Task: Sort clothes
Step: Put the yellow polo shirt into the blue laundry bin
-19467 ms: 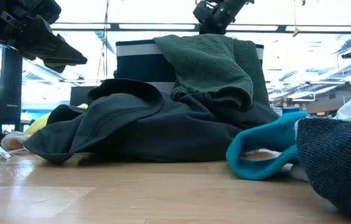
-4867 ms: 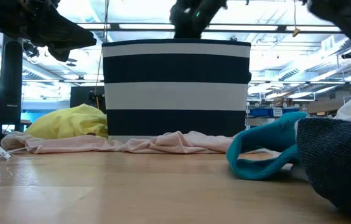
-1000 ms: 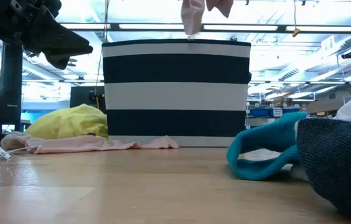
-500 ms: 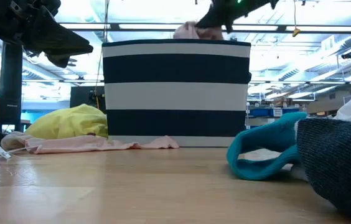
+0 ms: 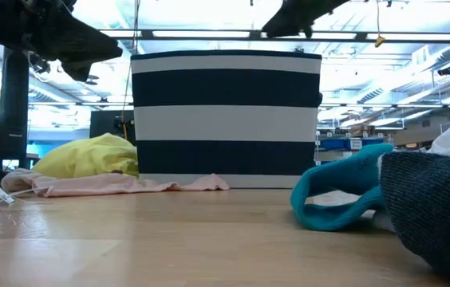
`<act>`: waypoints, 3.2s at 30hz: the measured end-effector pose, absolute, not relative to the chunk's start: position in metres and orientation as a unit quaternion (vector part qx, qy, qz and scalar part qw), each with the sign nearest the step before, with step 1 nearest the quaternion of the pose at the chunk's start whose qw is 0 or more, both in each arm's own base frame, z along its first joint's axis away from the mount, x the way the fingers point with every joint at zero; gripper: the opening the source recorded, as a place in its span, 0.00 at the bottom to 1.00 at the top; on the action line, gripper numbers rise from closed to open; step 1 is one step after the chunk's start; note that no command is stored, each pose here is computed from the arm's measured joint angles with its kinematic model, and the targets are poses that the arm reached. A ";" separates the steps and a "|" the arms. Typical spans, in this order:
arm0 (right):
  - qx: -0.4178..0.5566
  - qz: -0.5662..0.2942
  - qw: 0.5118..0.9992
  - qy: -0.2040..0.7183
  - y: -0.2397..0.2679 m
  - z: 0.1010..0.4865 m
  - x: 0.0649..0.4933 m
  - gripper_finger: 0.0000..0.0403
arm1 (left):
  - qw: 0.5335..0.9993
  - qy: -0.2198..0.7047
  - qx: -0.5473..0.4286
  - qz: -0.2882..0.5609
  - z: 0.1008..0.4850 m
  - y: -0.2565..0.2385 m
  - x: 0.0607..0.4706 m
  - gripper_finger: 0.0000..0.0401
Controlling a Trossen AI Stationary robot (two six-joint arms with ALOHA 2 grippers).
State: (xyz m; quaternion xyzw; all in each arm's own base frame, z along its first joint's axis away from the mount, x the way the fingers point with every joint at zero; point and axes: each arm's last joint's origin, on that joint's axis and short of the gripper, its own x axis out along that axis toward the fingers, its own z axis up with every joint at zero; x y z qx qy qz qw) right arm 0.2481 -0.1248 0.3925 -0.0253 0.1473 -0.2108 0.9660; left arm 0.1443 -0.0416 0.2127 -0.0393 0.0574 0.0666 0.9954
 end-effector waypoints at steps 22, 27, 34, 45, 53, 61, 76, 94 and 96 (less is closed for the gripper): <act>0.102 -0.140 0.957 0.234 -0.068 0.342 0.151 0.37 | 0.949 0.193 -0.079 0.237 0.215 0.001 0.129 0.17; 0.133 -0.128 0.956 0.228 -0.054 0.323 0.135 0.37 | 0.940 0.183 -0.094 0.271 0.233 0.009 0.124 0.15; 0.167 -0.097 0.958 0.212 -0.035 0.305 0.117 0.37 | 0.910 0.199 -0.140 0.335 0.227 0.018 0.118 0.26; 0.209 -0.061 0.949 0.228 -0.020 0.271 0.114 0.35 | 0.877 0.202 -0.154 0.407 0.220 0.024 0.112 0.62; 0.224 -0.042 0.946 0.232 -0.012 0.223 0.128 0.35 | 0.870 0.217 -0.157 0.415 0.216 0.025 0.113 0.58; 0.233 -0.061 0.952 0.190 -0.003 0.189 0.133 0.35 | 0.833 0.286 -0.163 0.445 0.203 0.041 0.117 0.51; 0.221 -0.053 0.962 0.150 0.010 0.188 0.135 0.35 | 0.793 0.315 -0.233 0.466 0.169 0.088 0.132 0.51; 0.216 -0.057 0.961 0.164 0.014 0.184 0.140 0.35 | 0.773 0.348 -0.311 0.429 0.150 0.100 0.133 0.01; 0.213 -0.061 0.961 0.166 0.014 0.183 0.140 0.35 | 0.776 0.344 -0.302 0.434 0.165 0.099 0.132 0.01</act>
